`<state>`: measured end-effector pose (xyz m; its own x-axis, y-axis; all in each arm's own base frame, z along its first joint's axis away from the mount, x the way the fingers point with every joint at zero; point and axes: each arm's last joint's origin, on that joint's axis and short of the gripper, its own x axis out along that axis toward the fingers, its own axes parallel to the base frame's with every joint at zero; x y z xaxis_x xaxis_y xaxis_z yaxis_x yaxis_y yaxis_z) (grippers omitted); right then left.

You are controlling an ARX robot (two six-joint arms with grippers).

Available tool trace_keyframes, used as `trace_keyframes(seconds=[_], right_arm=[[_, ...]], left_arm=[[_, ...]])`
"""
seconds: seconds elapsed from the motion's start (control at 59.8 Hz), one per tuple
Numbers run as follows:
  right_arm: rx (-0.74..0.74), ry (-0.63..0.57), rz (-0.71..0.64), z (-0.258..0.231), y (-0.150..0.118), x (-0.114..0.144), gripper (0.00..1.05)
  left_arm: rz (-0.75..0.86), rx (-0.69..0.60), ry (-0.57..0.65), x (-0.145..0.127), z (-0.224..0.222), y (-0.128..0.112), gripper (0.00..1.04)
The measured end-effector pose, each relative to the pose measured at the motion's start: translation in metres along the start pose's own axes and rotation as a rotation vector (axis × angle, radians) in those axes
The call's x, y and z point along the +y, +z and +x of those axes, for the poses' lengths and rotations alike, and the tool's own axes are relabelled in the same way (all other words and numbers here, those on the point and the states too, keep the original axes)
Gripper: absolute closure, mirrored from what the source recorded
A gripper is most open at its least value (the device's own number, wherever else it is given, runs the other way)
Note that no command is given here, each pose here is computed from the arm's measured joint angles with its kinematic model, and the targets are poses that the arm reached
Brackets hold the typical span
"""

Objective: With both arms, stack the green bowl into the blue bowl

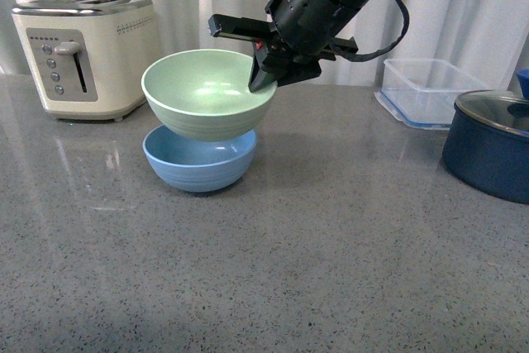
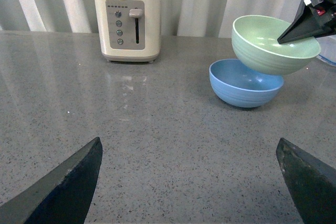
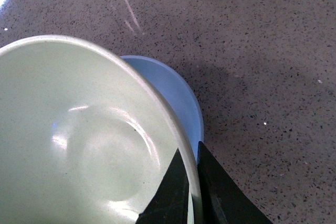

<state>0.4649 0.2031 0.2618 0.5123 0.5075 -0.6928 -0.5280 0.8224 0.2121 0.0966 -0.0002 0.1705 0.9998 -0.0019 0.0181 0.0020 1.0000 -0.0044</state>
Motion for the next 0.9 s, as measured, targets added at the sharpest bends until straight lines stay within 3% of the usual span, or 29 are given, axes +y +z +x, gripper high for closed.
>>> trace_keyframes(seconds=[0.502,0.903], right_arm=[[0.03,0.022,-0.01,0.032,0.006,-0.004,1.03],[0.028,0.023,0.04,0.034,-0.001,-0.022,0.41]], left_arm=[[0.0,0.0,0.0,0.0,0.0,0.0,0.07],[0.0,0.0,0.0,0.0,0.0,0.0,0.07]])
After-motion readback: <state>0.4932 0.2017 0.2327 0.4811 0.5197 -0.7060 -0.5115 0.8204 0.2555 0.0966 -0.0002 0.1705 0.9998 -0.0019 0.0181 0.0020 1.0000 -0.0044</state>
